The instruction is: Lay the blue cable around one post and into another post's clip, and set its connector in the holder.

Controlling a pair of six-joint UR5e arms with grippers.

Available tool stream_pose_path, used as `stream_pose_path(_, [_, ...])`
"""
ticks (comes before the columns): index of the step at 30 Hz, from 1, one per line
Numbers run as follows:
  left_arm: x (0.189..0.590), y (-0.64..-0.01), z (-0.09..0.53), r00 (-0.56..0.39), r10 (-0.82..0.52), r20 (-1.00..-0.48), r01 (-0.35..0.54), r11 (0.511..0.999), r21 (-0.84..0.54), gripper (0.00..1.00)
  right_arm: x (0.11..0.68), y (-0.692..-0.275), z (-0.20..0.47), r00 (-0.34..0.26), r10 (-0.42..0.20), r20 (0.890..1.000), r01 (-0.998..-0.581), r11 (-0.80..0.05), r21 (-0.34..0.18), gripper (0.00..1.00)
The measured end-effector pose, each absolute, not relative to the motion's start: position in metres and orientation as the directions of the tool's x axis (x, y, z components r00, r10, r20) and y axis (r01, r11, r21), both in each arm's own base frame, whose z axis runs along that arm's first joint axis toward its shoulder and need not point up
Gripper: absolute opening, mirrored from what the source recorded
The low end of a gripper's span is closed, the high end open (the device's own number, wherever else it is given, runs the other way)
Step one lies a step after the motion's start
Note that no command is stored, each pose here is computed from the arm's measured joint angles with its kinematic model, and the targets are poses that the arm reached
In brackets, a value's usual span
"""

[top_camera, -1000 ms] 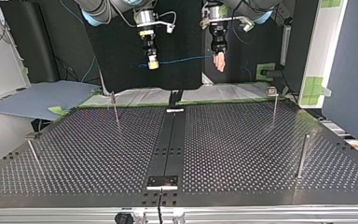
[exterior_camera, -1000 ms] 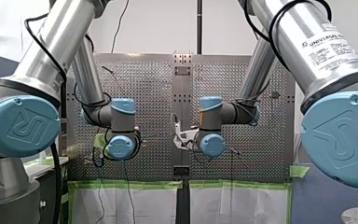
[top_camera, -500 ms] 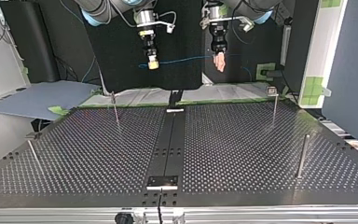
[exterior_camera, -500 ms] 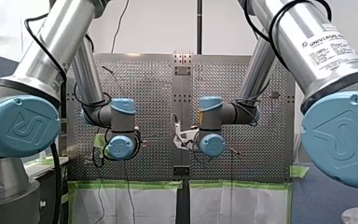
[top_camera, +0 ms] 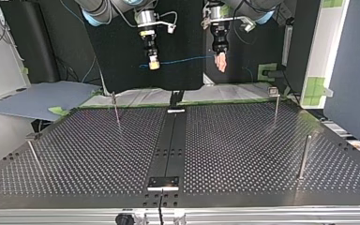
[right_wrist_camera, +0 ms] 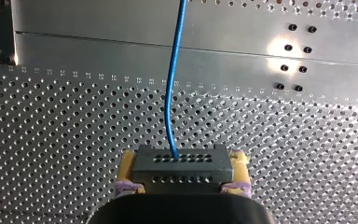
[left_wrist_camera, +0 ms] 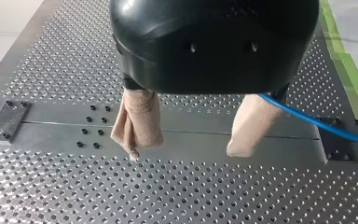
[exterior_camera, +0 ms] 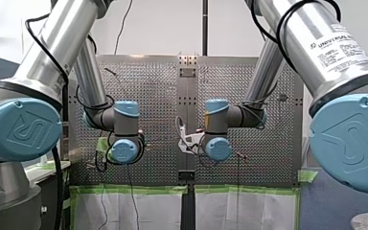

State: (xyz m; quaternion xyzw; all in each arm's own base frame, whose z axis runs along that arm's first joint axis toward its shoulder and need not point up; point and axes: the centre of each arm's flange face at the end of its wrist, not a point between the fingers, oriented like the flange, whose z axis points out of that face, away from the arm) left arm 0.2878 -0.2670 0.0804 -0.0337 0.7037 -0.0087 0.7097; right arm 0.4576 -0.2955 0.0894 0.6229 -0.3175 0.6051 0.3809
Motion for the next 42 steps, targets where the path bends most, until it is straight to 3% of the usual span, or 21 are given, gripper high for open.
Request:
stream_pose_path(20, [0.284,-0.267,0.077,0.000,-0.054,-0.999,-0.028,0.998,-0.054,1.00,0.458,-0.296,0.090,0.066,0.067,0.996,-0.856,-0.509,0.091,0.00])
stream_pose_path(31, [0.274,-0.269,0.062,-0.036,-0.031,-0.999,-0.013,0.999,-0.031,1.00,0.460,-0.288,0.057,0.113,0.033,0.993,-0.845,-0.523,0.113,0.00])
stream_pose_path(42, [0.274,-0.269,0.062,-0.037,-0.031,-0.999,-0.013,0.999,-0.031,1.00,0.459,-0.288,0.053,0.118,0.028,0.993,-0.844,-0.524,0.115,0.00])
